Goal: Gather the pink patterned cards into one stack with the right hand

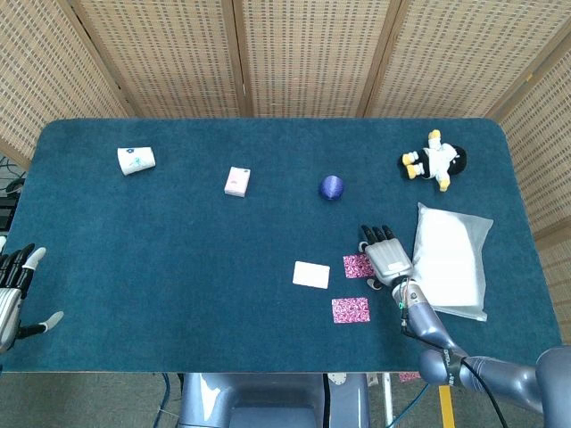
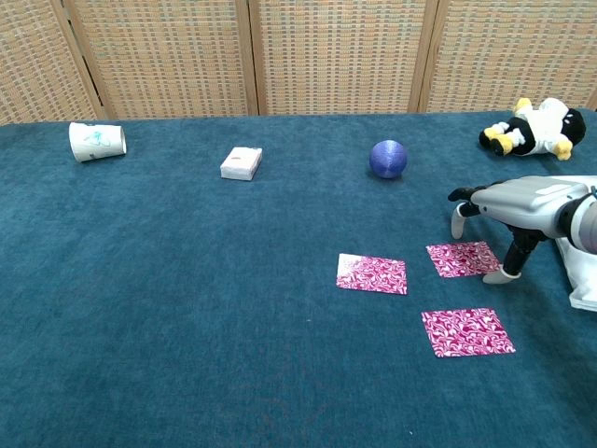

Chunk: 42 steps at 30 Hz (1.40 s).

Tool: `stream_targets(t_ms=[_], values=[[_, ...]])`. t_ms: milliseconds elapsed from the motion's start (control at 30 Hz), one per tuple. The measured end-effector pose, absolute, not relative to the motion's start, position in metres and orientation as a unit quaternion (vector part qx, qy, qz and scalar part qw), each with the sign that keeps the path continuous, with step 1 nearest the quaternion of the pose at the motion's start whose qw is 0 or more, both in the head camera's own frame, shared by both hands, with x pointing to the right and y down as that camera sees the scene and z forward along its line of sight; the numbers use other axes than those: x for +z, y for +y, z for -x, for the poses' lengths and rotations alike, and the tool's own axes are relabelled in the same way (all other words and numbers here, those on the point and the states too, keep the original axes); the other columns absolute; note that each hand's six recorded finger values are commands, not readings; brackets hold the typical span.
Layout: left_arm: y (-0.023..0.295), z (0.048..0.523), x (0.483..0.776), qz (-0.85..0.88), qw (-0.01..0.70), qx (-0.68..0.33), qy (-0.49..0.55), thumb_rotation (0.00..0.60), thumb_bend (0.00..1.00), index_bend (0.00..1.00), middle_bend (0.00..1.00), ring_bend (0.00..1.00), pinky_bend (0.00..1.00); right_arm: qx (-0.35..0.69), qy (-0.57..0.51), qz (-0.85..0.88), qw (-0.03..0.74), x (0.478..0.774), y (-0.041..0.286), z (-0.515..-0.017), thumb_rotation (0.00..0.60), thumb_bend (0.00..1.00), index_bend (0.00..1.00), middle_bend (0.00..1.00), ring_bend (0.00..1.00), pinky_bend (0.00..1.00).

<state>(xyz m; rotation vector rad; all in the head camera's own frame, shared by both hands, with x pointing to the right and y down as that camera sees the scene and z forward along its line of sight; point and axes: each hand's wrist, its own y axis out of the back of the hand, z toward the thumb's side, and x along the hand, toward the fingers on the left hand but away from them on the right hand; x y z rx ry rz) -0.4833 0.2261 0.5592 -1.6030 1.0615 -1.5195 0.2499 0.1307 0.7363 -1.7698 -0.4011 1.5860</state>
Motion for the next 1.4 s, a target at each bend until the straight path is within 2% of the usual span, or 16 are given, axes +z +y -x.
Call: stream_targets(t_ms=[300, 433, 600, 700, 1000, 1267, 1400], values=[[0.2263, 0.4834, 0.5592, 0.616, 0.338, -0.583, 0.408, 0.6, 0.0, 0.0, 0.0, 0.0, 0.0, 0.616, -0.155, 0.685, 0.356, 0.7393, 0.1299, -0.2481, 0.6, 0.26, 0.28, 0.0, 0.0, 0.03], [0.2262, 0.4834, 0.5592, 0.616, 0.338, -0.583, 0.408, 0.6, 0.0, 0.0, 0.0, 0.0, 0.0, 0.62, -0.152, 0.684, 0.353, 0.741, 0.1293, -0.249, 0.6, 0.35, 0.29, 0.0, 0.0, 0.03], [0.2261, 0.4833, 0.5592, 0.615, 0.338, -0.584, 0.408, 0.6, 0.0, 0.0, 0.0, 0.0, 0.0, 0.621, -0.149, 0.687, 0.346, 0.7422, 0.1293, -0.2474, 0.6, 0.39, 0.34, 0.0, 0.0, 0.03], [0.2262, 0.4833, 0.5592, 0.615, 0.338, -0.584, 0.408, 0.6, 0.0, 0.0, 0.0, 0.0, 0.0, 0.62, -0.151, 0.689, 0.344, 0.7421, 0.1294, -0.2461, 0.6, 0.4, 0.39, 0.0, 0.0, 0.03], [0.2261, 0.4833, 0.5591, 0.615, 0.338, -0.583, 0.409, 0.6, 0.0, 0.0, 0.0, 0.0, 0.0, 0.611, -0.161, 0.693, 0.347, 0.7432, 0.1293, -0.2432, 0.6, 0.4, 0.46, 0.0, 0.0, 0.03], [0.2261, 0.4834, 0.5591, 0.615, 0.338, -0.583, 0.409, 0.6, 0.0, 0.0, 0.0, 0.0, 0.0, 0.607, -0.172, 0.694, 0.347, 0.7448, 0.1273, -0.2428, 0.6, 0.4, 0.47, 0.0, 0.0, 0.03], [0.226, 0.4834, 0.5591, 0.615, 0.338, -0.583, 0.409, 0.6, 0.0, 0.0, 0.0, 0.0, 0.0, 0.605, -0.177, 0.696, 0.343, 0.745, 0.1265, -0.2422, 0.6, 0.44, 0.47, 0.0, 0.0, 0.03]])
